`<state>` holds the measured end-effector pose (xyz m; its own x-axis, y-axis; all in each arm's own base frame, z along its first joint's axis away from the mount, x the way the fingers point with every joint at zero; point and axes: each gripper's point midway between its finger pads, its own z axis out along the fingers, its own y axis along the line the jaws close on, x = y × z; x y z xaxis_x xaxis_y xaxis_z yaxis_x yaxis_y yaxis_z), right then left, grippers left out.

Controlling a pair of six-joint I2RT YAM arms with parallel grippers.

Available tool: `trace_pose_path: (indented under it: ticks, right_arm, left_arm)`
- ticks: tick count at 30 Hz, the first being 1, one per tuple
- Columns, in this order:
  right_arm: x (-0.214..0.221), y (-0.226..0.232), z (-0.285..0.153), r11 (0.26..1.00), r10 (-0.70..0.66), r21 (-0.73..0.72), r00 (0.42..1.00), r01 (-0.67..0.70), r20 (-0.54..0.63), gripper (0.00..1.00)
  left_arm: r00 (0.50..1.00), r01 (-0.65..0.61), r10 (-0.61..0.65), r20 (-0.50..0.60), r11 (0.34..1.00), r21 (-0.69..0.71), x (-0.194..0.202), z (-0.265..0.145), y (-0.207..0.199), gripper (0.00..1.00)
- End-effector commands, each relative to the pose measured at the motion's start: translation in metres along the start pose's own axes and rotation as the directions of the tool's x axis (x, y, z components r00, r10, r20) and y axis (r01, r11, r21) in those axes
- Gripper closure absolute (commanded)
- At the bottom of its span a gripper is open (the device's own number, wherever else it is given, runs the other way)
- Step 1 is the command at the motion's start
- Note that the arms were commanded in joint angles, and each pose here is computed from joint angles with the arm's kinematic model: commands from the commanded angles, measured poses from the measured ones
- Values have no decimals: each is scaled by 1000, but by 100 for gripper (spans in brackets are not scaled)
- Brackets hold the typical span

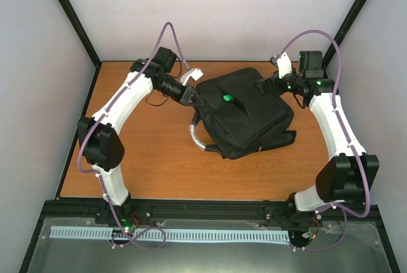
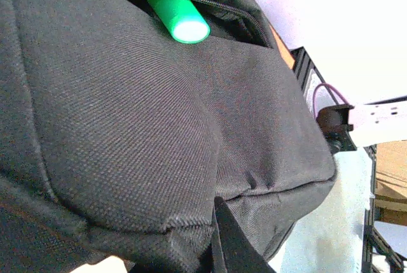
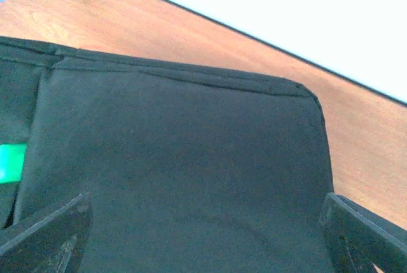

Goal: Pack the student bag
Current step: Place the stationery in the student bag.

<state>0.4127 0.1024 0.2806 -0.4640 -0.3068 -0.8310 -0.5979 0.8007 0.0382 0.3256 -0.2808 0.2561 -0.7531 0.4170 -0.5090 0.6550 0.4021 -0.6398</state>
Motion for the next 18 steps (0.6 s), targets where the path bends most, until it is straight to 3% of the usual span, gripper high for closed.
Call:
trace_pose_path:
  ticks: [1, 10, 15, 18]
  right_arm:
    - [16, 23, 10, 995, 41, -87, 999, -44, -36, 0]
    - [14, 74, 40, 973, -111, -212, 992, 96, -63, 0]
    - [19, 86, 67, 970, -187, -179, 976, 165, -114, 0]
    - [26, 79, 81, 974, -225, -79, 959, 214, -172, 0]
  left_arm:
    - [993, -110, 109, 44, 994, 27, -14, -4, -20, 99]
    - [991, -130, 130, 33, 991, 10, -16, 1, -20, 99]
    - [988, -149, 149, 32, 989, -9, -16, 0, -20, 99]
    - [987, -155, 155, 30, 988, -17, -15, -2, -20, 99]
